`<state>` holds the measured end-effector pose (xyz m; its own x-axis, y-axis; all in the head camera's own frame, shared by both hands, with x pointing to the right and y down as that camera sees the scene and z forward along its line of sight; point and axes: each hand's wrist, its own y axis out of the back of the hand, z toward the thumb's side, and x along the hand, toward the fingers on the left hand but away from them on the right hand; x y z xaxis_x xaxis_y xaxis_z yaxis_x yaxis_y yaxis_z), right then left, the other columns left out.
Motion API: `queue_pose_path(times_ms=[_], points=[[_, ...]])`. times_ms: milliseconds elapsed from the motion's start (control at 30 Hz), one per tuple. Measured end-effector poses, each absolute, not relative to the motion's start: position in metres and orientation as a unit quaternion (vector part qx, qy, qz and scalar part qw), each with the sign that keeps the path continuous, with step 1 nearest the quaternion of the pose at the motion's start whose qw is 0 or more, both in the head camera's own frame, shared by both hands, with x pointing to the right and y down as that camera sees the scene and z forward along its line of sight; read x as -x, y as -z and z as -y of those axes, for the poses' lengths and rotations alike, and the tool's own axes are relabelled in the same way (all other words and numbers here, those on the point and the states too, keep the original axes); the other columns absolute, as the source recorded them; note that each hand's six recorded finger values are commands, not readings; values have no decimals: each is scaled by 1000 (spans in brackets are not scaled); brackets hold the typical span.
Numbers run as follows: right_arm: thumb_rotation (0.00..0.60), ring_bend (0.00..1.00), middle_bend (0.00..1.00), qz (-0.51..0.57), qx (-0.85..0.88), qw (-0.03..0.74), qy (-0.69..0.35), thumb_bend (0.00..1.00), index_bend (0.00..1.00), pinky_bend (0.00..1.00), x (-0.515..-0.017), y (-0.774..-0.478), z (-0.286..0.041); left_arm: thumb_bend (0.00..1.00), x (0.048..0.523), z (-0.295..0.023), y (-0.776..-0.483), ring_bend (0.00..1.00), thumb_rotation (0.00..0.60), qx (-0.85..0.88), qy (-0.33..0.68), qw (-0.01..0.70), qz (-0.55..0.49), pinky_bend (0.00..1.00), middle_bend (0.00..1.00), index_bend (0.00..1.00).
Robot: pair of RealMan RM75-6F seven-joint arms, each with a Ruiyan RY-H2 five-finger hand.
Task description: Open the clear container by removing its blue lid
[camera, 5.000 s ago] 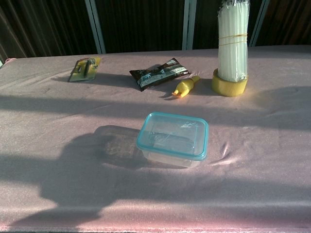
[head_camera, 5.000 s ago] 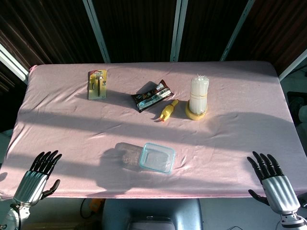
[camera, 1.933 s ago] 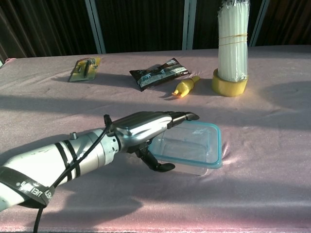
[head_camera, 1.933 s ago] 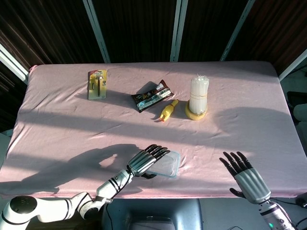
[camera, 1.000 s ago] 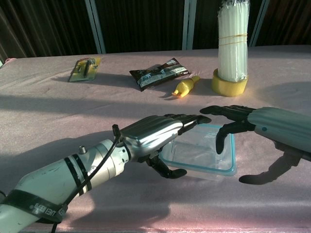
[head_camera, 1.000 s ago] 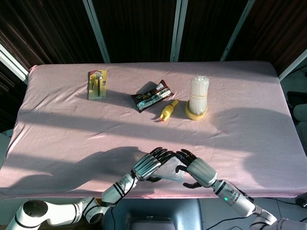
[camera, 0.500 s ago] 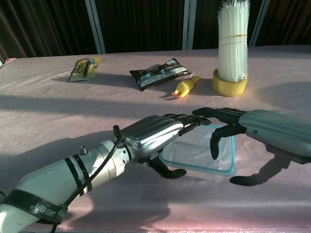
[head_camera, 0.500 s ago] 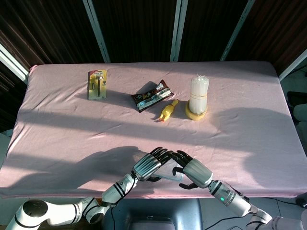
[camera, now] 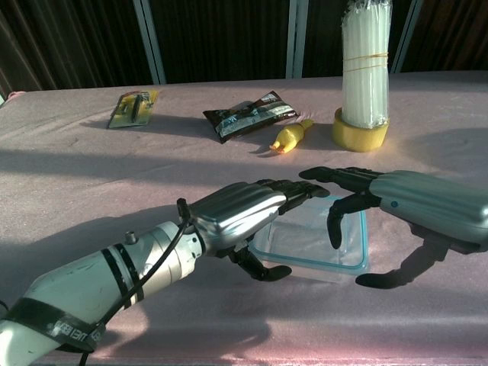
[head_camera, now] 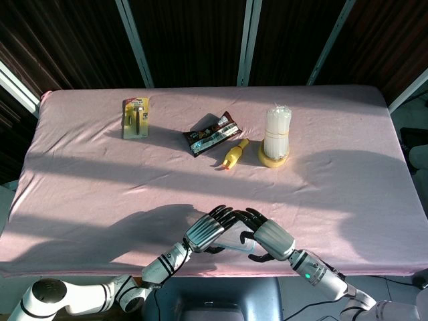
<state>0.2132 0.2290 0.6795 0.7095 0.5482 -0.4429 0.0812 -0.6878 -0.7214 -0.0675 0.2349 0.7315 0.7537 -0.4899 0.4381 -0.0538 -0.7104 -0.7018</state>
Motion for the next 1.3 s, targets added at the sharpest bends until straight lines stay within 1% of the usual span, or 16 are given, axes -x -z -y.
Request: queue_pose_path(times_ms=[667,1000,1300], points=[[600,0,74,200,852,352,-334,344,610,0,-213,-674,-219,295,68,-242,-733,529,600,871,312,351,-143,492,389,0],[600,0,77,198,848,359,-336,344,610,0,-211,-675,-217,295,70,-244,-734,532,600,871,312,352,-138,495,389,0],[600,0,90,216,841,373,-326,344,588,0,-210,-668,-209,297,71,-245,-732,534,600,872,310,353,-136,496,388,0]])
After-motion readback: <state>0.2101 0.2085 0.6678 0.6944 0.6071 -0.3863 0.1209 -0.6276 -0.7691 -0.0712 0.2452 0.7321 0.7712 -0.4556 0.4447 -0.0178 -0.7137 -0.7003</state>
